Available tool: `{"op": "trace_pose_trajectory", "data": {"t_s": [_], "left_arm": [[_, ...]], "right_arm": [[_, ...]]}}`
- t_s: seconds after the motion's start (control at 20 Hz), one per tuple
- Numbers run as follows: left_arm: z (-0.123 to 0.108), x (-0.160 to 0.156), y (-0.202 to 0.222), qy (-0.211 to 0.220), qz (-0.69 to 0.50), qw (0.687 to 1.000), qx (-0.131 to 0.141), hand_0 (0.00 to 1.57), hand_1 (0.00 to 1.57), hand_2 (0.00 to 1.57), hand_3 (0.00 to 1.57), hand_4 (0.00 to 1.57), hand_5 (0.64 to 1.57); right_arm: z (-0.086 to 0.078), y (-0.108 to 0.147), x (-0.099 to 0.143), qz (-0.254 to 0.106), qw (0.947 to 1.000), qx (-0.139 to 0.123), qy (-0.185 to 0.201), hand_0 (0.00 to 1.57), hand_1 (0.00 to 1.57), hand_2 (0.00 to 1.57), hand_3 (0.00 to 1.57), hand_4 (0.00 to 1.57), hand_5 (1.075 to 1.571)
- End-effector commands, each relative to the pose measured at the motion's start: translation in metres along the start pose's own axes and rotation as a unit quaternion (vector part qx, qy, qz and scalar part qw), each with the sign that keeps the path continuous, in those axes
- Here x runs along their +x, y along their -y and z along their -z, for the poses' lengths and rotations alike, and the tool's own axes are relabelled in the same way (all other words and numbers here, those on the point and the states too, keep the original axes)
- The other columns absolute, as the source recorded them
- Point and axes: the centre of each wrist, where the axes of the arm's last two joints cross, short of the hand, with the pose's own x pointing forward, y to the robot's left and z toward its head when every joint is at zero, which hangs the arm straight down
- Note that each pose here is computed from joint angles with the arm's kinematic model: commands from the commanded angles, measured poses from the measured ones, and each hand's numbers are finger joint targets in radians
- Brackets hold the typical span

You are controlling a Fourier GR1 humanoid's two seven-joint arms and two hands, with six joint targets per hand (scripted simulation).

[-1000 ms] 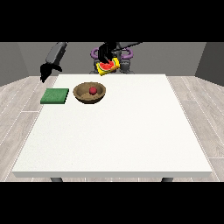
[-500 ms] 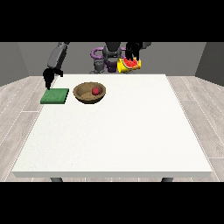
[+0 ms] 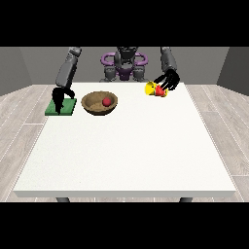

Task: Pick the cup and pour the ball into the bowl, then pick the bowl and place it on the pad

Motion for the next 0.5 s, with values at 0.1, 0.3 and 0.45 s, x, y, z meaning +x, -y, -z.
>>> {"op": "trace_pose_trajectory", "data": {"t_s": [0.1,0.3,0.45], "left_arm": [[-0.015,-0.045,-0.030,0.037,-0.143,0.984,0.101,1.10,1.10,1.02,0.72,1.34,1.555],[-0.026,-0.043,0.004,0.009,-0.282,0.958,0.043,0.00,0.00,0.00,0.00,0.00,0.977],[-0.025,-0.047,0.003,0.015,-0.303,0.952,0.051,0.00,0.00,0.00,0.00,0.00,0.642]], "right_arm": [[0.006,-0.003,0.004,0.027,0.9986,-0.016,0.043,0.00,0.00,0.39,0.29,0.67,1.547],[0.032,-0.019,0.019,0.047,0.9953,-0.011,0.084,0.00,0.00,0.30,0.00,0.11,1.533],[0.045,-0.028,0.028,0.036,0.9962,0.005,0.080,0.00,0.00,0.00,0.00,0.00,1.569]]}}
